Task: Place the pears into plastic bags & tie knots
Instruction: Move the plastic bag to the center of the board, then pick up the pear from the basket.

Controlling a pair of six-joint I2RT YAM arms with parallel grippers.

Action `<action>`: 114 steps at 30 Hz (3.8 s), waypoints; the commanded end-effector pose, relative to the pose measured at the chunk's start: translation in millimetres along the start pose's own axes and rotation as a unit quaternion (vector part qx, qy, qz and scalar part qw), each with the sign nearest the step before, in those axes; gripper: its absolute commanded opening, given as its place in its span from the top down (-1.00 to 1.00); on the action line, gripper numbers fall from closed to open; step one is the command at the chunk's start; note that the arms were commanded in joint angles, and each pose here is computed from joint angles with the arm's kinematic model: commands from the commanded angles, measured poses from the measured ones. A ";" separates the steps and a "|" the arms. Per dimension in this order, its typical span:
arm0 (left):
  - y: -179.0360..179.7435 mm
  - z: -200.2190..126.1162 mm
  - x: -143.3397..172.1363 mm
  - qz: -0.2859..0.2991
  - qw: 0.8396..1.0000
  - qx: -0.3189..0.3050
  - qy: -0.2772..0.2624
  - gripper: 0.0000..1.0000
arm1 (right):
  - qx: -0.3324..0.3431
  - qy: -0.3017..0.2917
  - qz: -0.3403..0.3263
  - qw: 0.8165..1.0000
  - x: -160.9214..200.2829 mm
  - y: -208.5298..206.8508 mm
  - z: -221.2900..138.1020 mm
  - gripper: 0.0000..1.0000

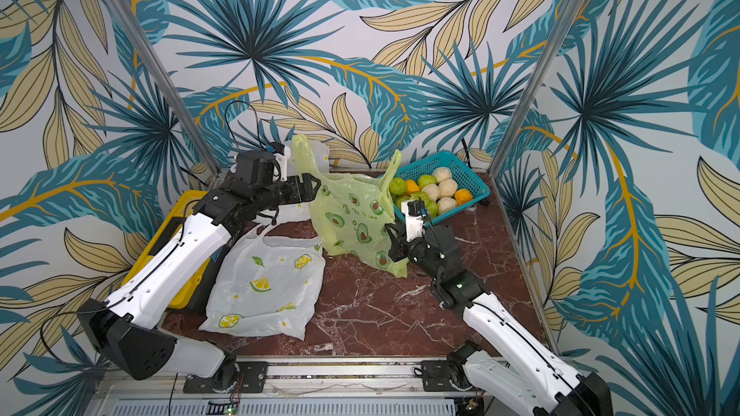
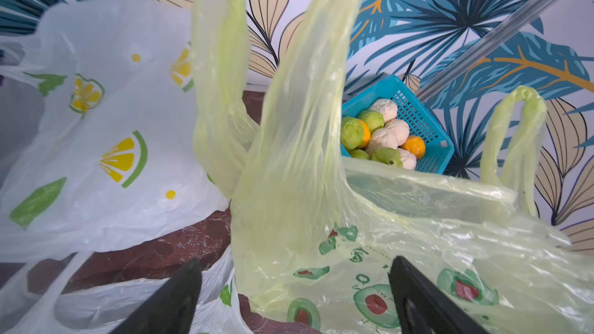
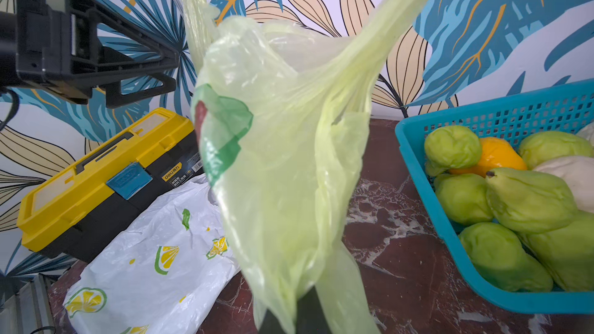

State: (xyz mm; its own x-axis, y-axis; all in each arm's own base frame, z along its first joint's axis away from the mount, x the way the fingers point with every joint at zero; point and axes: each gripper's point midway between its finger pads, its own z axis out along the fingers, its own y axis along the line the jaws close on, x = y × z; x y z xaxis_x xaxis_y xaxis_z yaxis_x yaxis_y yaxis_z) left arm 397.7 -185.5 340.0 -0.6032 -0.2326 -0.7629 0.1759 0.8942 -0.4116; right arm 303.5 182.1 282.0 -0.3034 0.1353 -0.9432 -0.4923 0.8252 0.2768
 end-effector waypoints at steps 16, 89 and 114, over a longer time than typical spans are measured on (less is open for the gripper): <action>-21.9 36.5 -63.0 0.092 0.994 0.025 -0.047 0.97 | -0.011 -0.012 0.119 0.993 19.0 1.9 15.7 0.13; -19.9 -43.9 26.3 0.078 0.942 0.311 0.094 1.00 | 0.412 0.131 0.441 0.787 91.7 -275.4 172.0 -0.36; -77.3 -49.5 31.3 0.156 0.906 0.383 0.094 1.00 | 0.077 0.115 0.209 0.968 -83.2 -7.0 143.7 0.46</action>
State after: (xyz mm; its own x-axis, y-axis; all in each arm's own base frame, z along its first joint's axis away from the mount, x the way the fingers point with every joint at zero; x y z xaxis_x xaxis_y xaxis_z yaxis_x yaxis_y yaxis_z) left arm 335.5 -232.4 354.8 -0.5955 0.1003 -0.7971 0.7525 0.4171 -0.5097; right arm 449.3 208.7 337.8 -0.5876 0.4469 -0.6745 -0.0856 0.7946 0.6010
